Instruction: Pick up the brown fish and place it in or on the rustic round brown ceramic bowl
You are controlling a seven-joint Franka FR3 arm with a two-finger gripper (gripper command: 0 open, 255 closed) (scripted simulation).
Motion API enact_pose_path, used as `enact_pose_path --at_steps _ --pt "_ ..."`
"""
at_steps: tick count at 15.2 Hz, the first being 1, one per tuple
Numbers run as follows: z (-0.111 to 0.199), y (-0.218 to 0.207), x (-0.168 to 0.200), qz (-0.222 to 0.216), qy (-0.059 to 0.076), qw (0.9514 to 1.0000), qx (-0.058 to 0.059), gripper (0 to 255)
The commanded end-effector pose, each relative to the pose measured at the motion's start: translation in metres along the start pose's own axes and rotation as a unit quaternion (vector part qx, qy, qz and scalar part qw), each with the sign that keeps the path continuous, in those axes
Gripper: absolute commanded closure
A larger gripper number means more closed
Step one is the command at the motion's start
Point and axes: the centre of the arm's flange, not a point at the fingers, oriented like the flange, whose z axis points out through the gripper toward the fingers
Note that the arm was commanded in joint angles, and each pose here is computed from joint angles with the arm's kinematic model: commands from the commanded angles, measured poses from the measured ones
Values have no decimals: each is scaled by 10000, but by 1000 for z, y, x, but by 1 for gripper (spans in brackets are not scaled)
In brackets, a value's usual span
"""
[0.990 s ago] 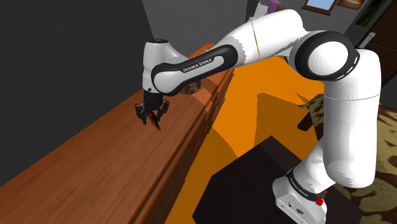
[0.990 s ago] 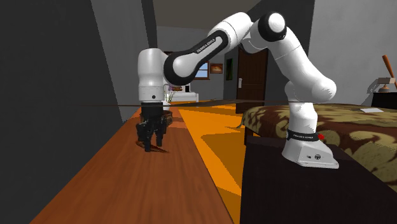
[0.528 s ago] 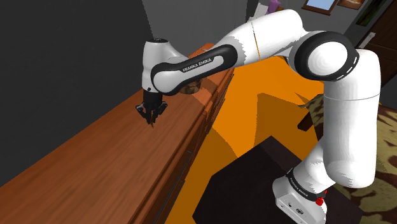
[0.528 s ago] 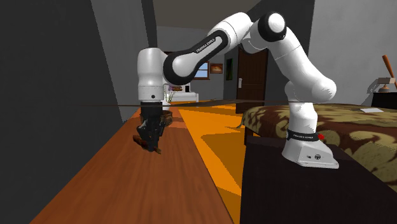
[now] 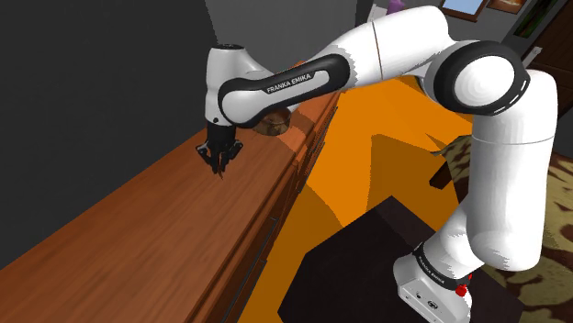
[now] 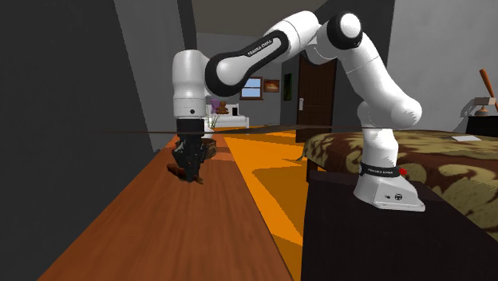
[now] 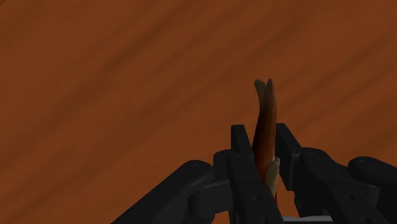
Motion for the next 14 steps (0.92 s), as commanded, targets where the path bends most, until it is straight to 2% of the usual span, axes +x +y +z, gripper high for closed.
enact_pose_path --at_steps 1,14 --pt "-10 -1 0 0 -2 10000 -1 255" --pt "-78 -8 -4 0 -2 10000 -1 255"
